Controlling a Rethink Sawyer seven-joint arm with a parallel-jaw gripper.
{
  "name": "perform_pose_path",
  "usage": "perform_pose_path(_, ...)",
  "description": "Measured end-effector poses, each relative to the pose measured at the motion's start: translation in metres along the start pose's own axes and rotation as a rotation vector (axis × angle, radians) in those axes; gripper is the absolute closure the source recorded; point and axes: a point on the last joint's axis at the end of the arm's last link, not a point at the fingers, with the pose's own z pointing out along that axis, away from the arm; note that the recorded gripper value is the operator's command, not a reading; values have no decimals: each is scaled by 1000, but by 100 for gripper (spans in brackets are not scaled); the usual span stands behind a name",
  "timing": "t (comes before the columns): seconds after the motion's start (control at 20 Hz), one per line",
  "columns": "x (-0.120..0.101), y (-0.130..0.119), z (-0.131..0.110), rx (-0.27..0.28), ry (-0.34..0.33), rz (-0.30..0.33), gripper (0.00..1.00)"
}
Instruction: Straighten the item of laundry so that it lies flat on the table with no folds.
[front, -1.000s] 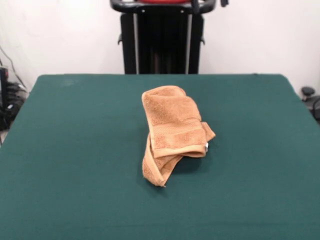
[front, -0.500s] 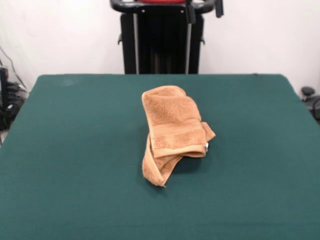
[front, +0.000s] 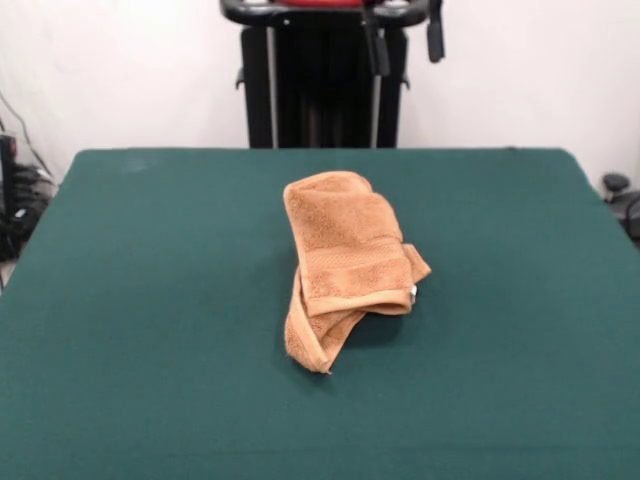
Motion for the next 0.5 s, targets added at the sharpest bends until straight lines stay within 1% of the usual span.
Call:
perform_pose_path(0.4,-16,-20,7,-15,-42,-29,0)
perform_pose_path(0.5,-22,-29,8,-14,-60,-42,0)
